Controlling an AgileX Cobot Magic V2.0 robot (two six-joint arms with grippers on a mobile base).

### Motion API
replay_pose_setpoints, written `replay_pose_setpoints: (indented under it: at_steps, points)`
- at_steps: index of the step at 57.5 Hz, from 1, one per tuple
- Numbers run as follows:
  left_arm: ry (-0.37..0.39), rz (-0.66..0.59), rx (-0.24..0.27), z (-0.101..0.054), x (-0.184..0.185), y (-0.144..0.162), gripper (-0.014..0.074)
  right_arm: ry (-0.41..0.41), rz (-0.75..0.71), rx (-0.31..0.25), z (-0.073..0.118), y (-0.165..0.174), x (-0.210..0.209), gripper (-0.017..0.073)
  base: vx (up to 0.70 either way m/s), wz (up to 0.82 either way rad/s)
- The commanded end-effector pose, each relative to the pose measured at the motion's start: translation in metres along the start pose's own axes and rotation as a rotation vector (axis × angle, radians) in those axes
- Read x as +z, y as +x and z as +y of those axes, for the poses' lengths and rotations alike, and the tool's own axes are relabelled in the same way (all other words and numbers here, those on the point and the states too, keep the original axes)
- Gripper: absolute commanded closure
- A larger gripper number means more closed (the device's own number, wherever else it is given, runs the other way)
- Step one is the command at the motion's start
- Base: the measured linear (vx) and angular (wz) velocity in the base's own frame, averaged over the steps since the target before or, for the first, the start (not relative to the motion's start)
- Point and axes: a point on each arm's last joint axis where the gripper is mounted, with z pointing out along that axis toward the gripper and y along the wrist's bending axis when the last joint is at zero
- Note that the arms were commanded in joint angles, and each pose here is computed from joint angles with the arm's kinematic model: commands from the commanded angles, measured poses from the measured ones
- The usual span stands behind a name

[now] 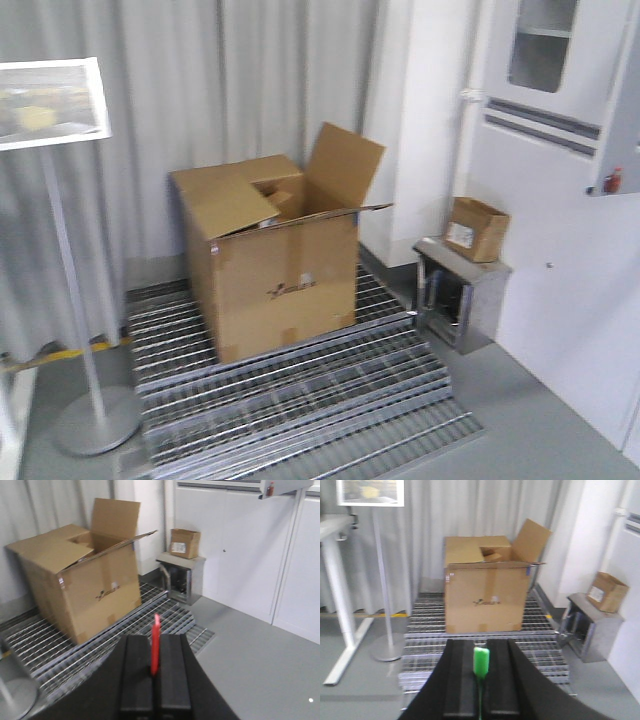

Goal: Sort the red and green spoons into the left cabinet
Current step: 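Drive the base to the open white cabinet with the blue tray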

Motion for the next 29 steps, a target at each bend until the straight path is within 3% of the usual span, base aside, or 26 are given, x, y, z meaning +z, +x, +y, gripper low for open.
replay_pose_setpoints:
  at_steps: [1, 29]
  points:
    - [-0.029, -0.079, -0.026, 0.0023, -0.0025, -0.0138, 0.0594, 0.034, -0.089, 0.008, -0.0034, -0.0146, -0.0016, 0.0562, 0.55, -0.52]
    - [-0.029, -0.079, -0.026, 0.0023, -0.0025, -0.0138, 0.0594, 0.034, -0.089, 0.008, -0.0034, -0.0146, -0.0016, 0.0562, 0.53, -0.65]
